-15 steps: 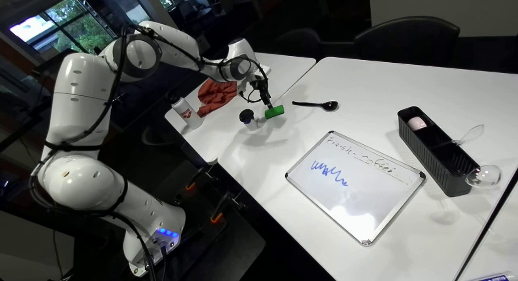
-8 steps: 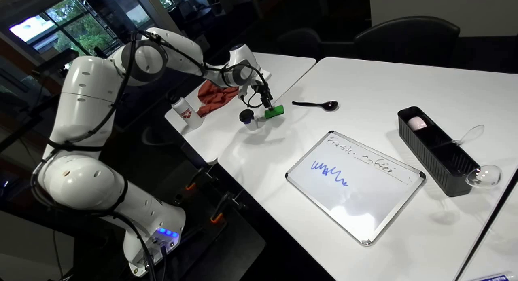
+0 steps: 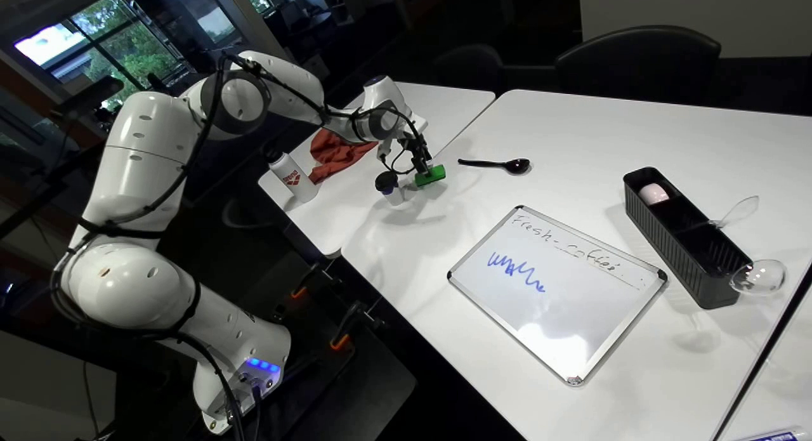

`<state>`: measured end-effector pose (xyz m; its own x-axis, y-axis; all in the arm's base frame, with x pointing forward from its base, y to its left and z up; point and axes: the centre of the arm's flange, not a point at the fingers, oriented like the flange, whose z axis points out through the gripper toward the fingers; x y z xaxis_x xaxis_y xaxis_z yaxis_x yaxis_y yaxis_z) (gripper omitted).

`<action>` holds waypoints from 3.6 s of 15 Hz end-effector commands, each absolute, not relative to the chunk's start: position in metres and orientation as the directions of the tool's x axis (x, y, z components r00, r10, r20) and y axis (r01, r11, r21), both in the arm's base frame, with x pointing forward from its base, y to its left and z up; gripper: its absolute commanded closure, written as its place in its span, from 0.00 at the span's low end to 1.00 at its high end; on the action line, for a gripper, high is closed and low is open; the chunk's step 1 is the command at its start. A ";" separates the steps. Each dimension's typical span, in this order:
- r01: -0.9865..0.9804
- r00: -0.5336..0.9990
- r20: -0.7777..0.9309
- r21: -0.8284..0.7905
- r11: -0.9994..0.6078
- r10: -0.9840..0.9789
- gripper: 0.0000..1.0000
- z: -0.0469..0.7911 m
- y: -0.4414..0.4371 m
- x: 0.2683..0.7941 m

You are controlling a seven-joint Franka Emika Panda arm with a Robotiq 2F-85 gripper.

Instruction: Use the green eraser on the left to clean the whiteboard

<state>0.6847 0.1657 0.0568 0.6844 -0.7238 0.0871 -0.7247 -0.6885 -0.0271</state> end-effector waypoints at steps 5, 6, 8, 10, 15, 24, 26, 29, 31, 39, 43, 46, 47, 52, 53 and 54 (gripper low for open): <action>-0.740 0.665 0.101 -0.042 -0.671 -0.740 0.00 0.054 0.168 0.693; -0.741 0.665 0.101 -0.040 -0.671 -0.740 0.00 0.054 0.168 0.693; -0.743 0.663 0.100 -0.036 -0.669 -0.742 0.00 0.053 0.168 0.693; -0.746 0.660 0.099 -0.029 -0.665 -0.745 0.00 0.054 0.167 0.692; -0.755 0.651 0.096 -0.027 -0.655 -0.753 0.00 0.054 0.165 0.691; -0.761 0.644 0.085 -0.030 -0.648 -0.760 0.00 0.052 0.160 0.686; -0.762 0.644 0.081 -0.030 -0.647 -0.761 0.00 0.051 0.159 0.686; -0.763 0.643 0.077 -0.028 -0.646 -0.762 0.00 0.047 0.157 0.684; -0.763 0.643 0.074 -0.026 -0.646 -0.763 0.00 0.043 0.156 0.684; -0.767 0.638 0.079 -0.026 -0.641 -0.766 0.55 0.040 0.152 0.682; -0.768 0.635 0.089 -0.029 -0.640 -0.767 0.66 0.055 0.150 0.680; -0.784 0.614 0.121 -0.023 -0.621 -0.780 0.66 0.085 0.135 0.682; -0.793 0.602 0.135 -0.018 -0.609 -0.787 0.66 0.097 0.127 0.684; -0.782 0.613 0.176 -0.002 -0.623 -0.770 0.66 0.141 0.071 0.688; -0.771 0.627 0.177 0.002 -0.636 -0.759 0.66 0.146 0.058 0.685; -0.750 0.653 0.170 0.005 -0.662 -0.738 0.66 0.150 0.045 0.682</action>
